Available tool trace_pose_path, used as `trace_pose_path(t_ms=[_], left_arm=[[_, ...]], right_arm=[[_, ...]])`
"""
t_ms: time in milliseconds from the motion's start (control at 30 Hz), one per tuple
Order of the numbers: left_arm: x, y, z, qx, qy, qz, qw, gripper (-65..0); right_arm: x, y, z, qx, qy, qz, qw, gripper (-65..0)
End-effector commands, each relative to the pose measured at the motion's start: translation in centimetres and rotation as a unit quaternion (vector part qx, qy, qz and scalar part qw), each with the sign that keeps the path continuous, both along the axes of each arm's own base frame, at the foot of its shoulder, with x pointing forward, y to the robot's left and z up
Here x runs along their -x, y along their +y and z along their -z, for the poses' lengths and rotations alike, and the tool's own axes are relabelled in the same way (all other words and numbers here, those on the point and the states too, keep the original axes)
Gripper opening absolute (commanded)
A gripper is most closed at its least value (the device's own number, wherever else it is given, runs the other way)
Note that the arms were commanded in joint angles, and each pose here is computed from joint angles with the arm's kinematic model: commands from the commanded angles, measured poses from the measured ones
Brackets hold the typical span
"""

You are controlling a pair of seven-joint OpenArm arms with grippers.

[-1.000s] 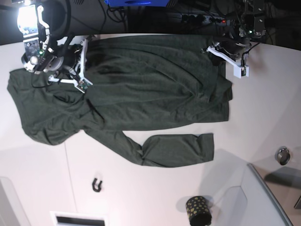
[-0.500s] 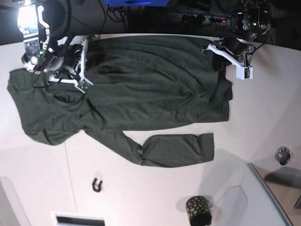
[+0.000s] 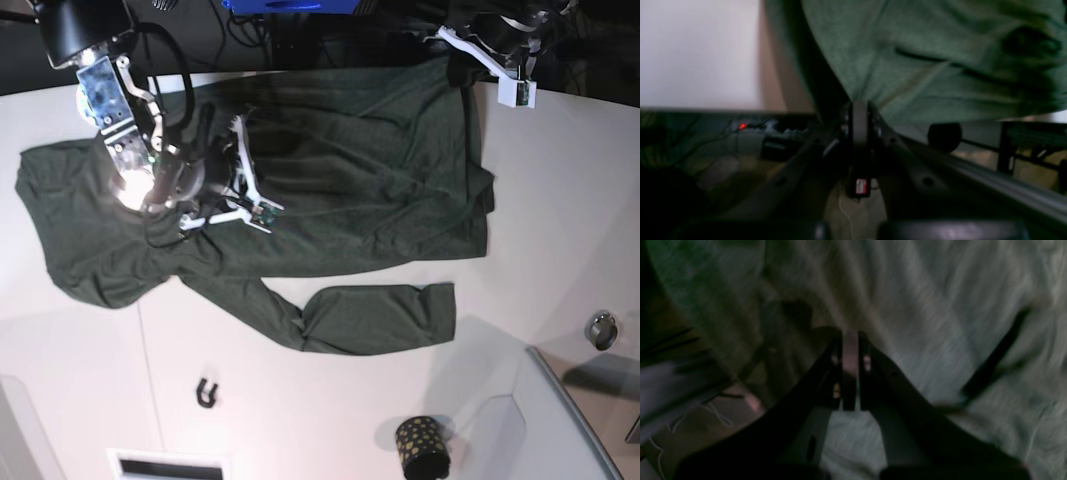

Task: Layout the t-shirt on the table in an organized manner, then fold the t-shirt properly
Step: 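Move the right gripper over the shirt toward the sleeve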

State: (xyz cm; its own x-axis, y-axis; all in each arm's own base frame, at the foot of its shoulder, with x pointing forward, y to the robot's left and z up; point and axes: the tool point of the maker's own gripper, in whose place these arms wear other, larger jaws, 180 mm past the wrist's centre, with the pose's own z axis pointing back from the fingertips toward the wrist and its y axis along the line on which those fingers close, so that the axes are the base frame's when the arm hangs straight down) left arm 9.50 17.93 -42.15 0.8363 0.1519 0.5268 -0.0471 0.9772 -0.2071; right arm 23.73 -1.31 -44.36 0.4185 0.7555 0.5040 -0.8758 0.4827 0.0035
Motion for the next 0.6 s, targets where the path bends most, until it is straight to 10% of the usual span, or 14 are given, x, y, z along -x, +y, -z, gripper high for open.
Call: trace_pose_path(t_ms=[0,567], left_arm=[[0.1,-0.1,-0.6,0.002,-0.009,0.001,1.0,-65.0],[3.4,3.6,-0.6,-0.04,0.03,-0.012,0.999,-65.0]], right_arm=[[-0.8,0.4,0.1,-0.004,0.001,-0.003,1.0,-63.6],[-8.9,-0.4,6.1,-0.03,0.102,0.083,0.9909,-63.6]])
